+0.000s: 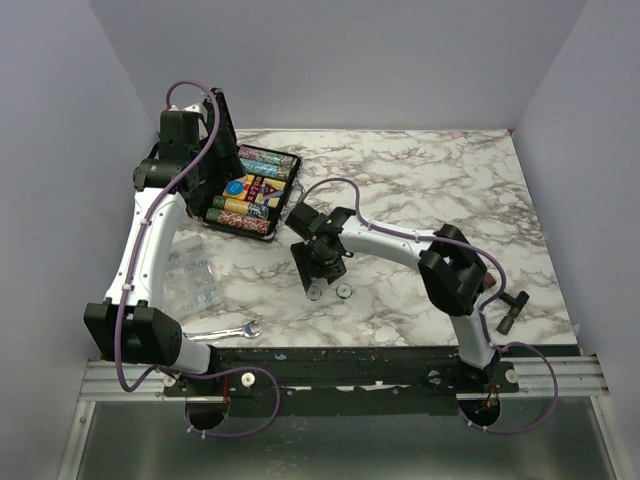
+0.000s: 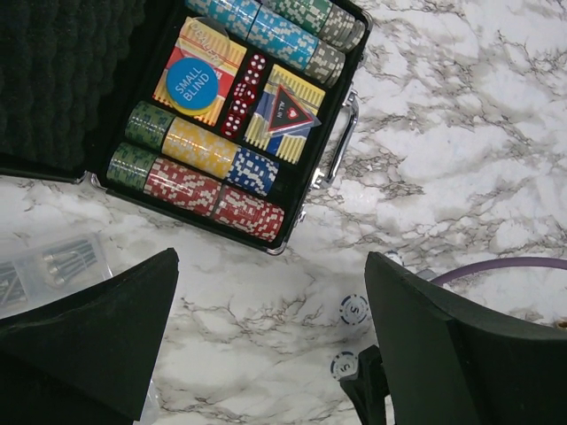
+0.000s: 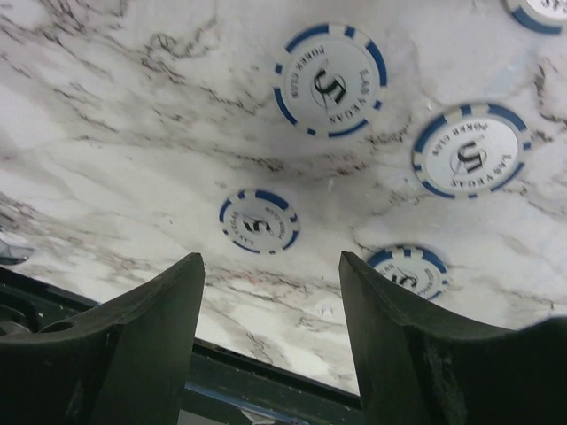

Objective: Pack up texas hold em set

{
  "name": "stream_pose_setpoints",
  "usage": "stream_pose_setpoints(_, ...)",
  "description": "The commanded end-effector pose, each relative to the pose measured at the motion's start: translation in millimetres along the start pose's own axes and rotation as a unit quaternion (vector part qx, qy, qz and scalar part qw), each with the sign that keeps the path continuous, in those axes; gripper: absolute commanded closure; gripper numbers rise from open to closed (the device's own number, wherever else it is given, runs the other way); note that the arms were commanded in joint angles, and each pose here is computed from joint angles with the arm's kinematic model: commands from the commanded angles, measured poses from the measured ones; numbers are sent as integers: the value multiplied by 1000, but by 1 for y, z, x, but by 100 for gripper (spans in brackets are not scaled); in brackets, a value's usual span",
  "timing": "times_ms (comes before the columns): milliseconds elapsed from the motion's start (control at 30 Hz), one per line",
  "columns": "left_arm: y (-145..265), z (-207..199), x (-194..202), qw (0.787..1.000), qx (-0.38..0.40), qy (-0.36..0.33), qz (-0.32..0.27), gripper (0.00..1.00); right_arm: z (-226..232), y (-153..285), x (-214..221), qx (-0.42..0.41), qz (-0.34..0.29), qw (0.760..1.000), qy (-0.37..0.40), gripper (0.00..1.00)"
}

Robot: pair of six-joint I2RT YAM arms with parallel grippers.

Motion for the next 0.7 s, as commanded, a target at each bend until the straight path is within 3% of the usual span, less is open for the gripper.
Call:
stream_pose_setpoints(0, 14, 0, -7, 1000, 14, 10, -22, 14, 14, -14, 1, 8, 18, 1000, 4, 34)
stream_pose_setpoints(667, 16, -8, -5, 999, 50, 11, -14, 14, 12, -42, 12, 90, 63, 993, 35, 38)
Point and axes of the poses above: each gripper's point midway between its finger pads, its own y axis back along the fingers, its own z axis along the line the jaws close on, x = y × z, the point moved 7 cm from there along y, back along the fingers, and after that the axes turned 4 degrees about -y, right-handed, at the moved point
